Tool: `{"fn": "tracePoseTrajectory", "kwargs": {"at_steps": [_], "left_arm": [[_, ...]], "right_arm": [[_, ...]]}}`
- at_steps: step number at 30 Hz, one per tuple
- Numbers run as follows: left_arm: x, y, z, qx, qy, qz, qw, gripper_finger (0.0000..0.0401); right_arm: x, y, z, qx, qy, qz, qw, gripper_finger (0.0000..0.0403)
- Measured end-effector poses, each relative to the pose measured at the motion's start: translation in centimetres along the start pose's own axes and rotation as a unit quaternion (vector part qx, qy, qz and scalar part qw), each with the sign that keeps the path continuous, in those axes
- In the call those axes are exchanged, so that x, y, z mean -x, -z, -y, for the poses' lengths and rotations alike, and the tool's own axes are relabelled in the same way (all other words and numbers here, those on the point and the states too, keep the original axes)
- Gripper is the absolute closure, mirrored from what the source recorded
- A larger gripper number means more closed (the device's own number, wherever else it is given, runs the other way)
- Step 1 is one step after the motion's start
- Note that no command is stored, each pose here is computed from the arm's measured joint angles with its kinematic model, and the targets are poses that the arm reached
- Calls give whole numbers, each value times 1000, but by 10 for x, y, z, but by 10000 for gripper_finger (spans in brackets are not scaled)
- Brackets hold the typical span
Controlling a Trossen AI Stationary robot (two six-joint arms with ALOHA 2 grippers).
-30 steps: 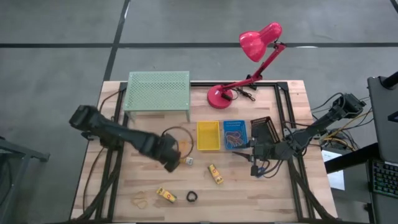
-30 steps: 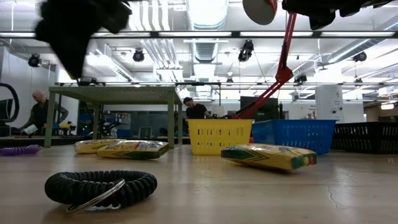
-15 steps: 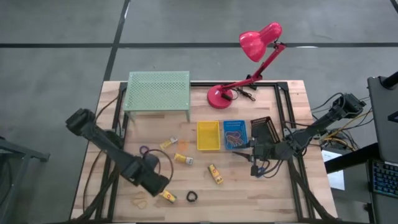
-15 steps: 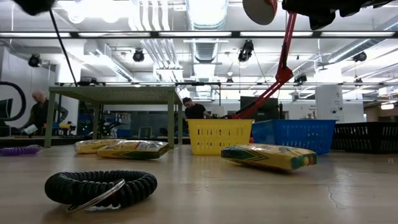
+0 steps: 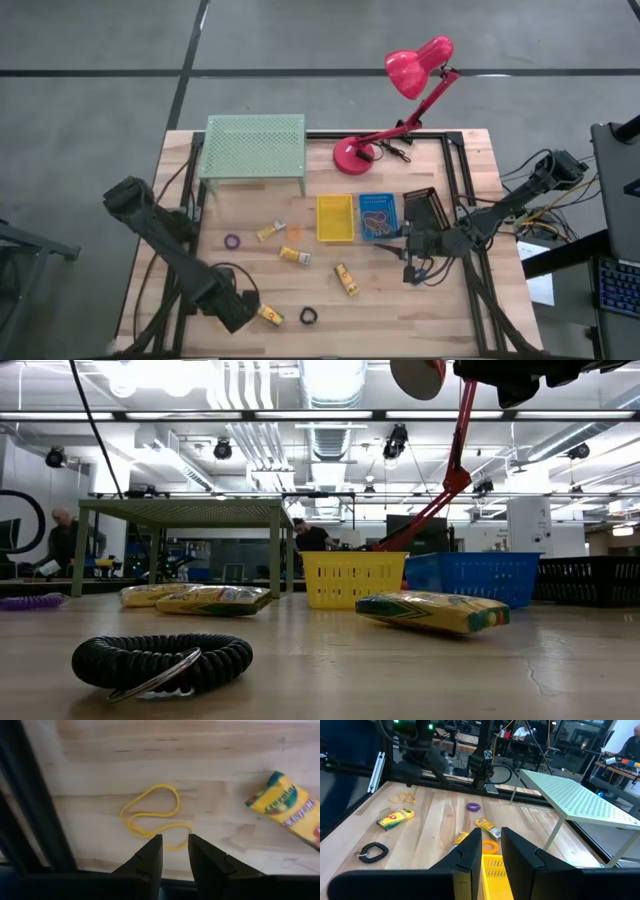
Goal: Pick & Place Office Desk Supplies
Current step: Put the yellow rubber band into the blue basket
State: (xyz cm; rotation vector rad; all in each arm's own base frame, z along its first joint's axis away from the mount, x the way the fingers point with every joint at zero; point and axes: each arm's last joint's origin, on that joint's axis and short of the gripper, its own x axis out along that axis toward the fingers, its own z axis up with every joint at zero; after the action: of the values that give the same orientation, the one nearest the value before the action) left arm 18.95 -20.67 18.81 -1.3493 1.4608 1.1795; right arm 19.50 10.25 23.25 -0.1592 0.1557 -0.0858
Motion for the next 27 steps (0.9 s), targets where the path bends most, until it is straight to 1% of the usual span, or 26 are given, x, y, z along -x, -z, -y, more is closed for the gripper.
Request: {"fn": "tracePoseTrajectory", "kwargs": {"at_steps": [3, 10, 16, 21, 24, 27], "left_arm": [[-13, -4, 0, -3, 7, -22, 1000, 304], [-37, -15, -2, -10, 24, -46, 999, 304], [-50, -23, -5, 0, 30, -58, 998, 304], [-54, -26, -7, 1, 28, -60, 998, 306], [-54, -26, -7, 1, 28, -60, 998, 320], [-54, -26, -7, 1, 28, -60, 998, 349]], "right_arm": [[0, 0, 0, 0, 0, 0, 1000, 335], [0, 0, 0, 0, 0, 0, 1000, 335], [0, 0, 0, 0, 0, 0, 1000, 335], [0, 0, 0, 0, 0, 0, 1000, 335], [0, 0, 0, 0, 0, 0, 1000, 335], [0, 0, 0, 0, 0, 0, 1000, 335]]}}
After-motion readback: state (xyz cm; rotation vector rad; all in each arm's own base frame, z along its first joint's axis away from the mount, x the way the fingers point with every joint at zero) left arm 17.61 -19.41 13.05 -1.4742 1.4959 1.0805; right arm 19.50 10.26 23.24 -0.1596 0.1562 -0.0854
